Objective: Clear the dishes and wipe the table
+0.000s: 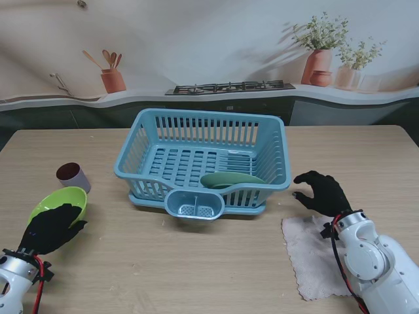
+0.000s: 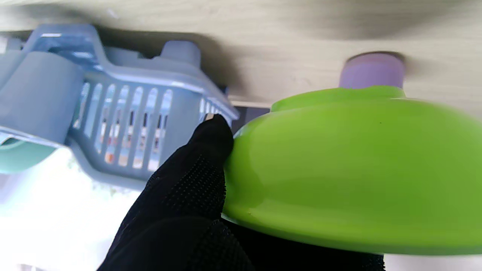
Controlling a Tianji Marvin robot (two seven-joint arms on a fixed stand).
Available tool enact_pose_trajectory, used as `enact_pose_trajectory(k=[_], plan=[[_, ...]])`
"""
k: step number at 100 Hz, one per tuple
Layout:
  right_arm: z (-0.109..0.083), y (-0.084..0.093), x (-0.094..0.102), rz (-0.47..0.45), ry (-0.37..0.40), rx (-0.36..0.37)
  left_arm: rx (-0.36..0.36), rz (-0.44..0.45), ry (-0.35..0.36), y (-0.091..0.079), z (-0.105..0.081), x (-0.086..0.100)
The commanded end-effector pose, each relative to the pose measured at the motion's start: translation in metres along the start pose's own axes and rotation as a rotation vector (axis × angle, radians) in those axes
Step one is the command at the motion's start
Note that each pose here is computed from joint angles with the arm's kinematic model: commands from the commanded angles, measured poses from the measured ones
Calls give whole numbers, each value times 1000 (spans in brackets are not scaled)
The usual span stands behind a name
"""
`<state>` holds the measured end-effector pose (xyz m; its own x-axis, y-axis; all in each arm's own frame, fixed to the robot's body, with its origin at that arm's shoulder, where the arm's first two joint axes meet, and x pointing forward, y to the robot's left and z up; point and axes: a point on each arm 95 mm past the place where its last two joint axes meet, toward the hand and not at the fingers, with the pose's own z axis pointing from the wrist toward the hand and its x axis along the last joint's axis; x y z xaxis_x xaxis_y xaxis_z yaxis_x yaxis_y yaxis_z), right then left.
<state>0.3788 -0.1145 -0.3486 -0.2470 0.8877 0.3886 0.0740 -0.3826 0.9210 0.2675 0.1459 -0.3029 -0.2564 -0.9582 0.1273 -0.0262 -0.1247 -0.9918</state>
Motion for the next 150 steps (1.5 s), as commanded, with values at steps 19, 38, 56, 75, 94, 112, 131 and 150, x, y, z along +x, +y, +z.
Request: enact_pose_trajectory(k=[19,38,56,75,94,112,131,150], plan=[[-1,-4,1,5,4,15,43,-42,58,-22,15,4],[-1,-4,1,6,1,15,58,-70,84,-33,29,4],[-1,-4,0,6,0,14,71,-89,109,-44,40,4],[-1,-5,0,9,-2,14,109,-114,143,-55,55,3],[-1,-5,1,10,-2,14,116,-127,173,-69,68,3],[-1,-4,0,8,0,12,117,-139,208,-86,78,6],[-1,-4,0,9,-1,15,97,-150,255,-106,90,13],[-1,-3,-1,9,1,12,69,-160,304,-126,105,24]])
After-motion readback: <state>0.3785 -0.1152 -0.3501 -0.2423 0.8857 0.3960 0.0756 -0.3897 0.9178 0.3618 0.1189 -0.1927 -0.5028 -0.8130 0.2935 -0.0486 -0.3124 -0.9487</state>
